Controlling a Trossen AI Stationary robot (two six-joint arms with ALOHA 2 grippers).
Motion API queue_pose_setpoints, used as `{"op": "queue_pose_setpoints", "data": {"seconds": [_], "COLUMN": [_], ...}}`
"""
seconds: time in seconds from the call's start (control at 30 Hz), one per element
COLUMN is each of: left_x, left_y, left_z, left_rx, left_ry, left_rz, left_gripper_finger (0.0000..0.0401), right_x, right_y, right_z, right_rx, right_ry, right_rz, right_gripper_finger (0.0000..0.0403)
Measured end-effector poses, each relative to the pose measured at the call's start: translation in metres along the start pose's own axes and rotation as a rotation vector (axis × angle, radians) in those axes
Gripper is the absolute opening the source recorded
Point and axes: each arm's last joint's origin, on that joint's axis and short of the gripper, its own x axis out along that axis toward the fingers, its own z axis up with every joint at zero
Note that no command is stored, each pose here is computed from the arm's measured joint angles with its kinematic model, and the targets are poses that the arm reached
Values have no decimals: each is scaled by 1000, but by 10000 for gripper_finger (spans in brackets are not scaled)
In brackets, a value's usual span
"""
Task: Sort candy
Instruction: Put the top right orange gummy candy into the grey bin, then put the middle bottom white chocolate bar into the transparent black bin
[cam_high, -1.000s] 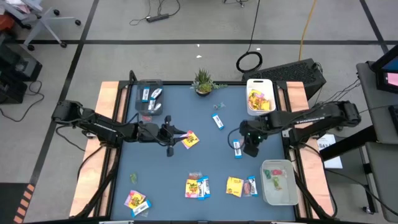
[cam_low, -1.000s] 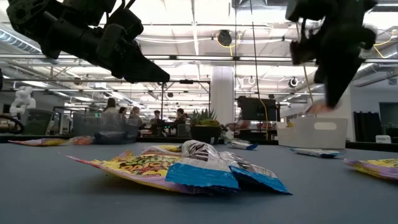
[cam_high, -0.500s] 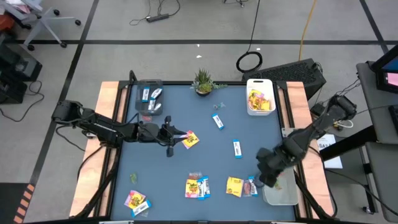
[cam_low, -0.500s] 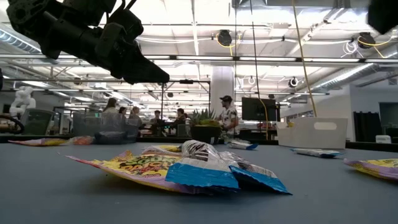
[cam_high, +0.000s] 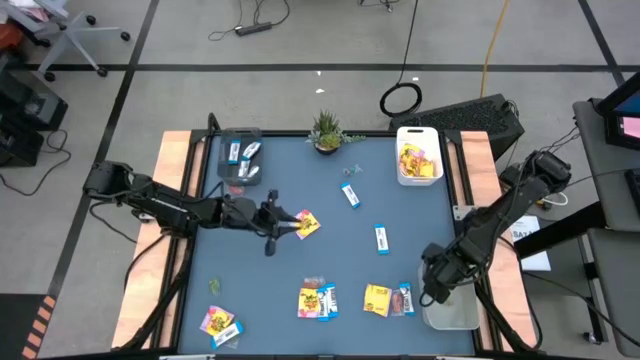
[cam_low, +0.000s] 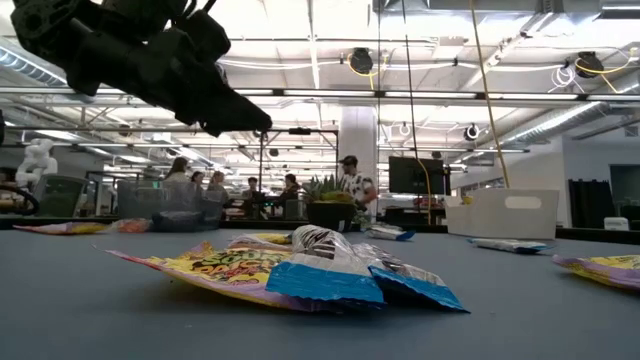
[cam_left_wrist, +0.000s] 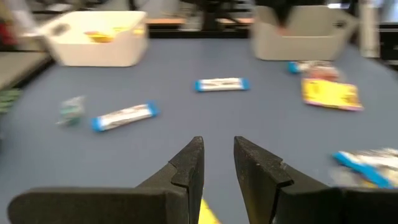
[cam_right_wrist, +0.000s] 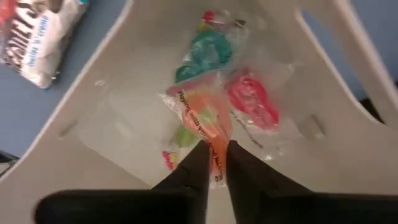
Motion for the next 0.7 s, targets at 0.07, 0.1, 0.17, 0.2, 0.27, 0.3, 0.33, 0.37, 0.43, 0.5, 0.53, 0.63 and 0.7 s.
{"op": "queue_pose_setpoints", "data": {"seconds": [0.07,0.1,0.17,0.2,0.27,0.3,0.33,0.37,0.43,0.5,0.53,0.63,0.7], "left_x": [1,1,1,2,5,7,10,14,24,35,41,55,61], "left_y": [-3,-6,-12,-14,-21,-24,-28,-31,-38,-46,-49,-62,-71], "left_z": [1,3,5,5,6,6,6,7,7,6,7,12,14], "left_rx": [1,3,12,20,45,59,74,90,130,175,199,274,326], "left_ry": [5,8,22,27,33,41,52,59,98,149,171,218,245], "left_rz": [-82,-110,-145,-156,-178,-191,-200,-211,-229,-248,-258,-324,-384], "left_gripper_finger": [92,92,92,92,92,92,92,92,92,86,80,51,28], "right_x": [-5,-8,-17,-22,-34,-41,-47,-53,-64,-72,-74,-79,-83], "right_y": [0,0,4,6,12,15,17,19,25,28,29,32,33], "right_z": [-1,-2,-5,-7,-9,-10,-11,-11,-8,-5,-1,10,18], "right_rx": [5,6,-2,-18,-50,-70,-89,-108,-151,-198,-227,-322,-371], "right_ry": [0,0,-1,-2,-29,-63,-105,-151,-250,-357,-414,-557,-647], "right_rz": [-14,-15,-10,-2,21,31,40,54,87,96,93,74,53], "right_gripper_finger": [72,85,110,120,134,136,136,133,120,97,83,32,9]}}
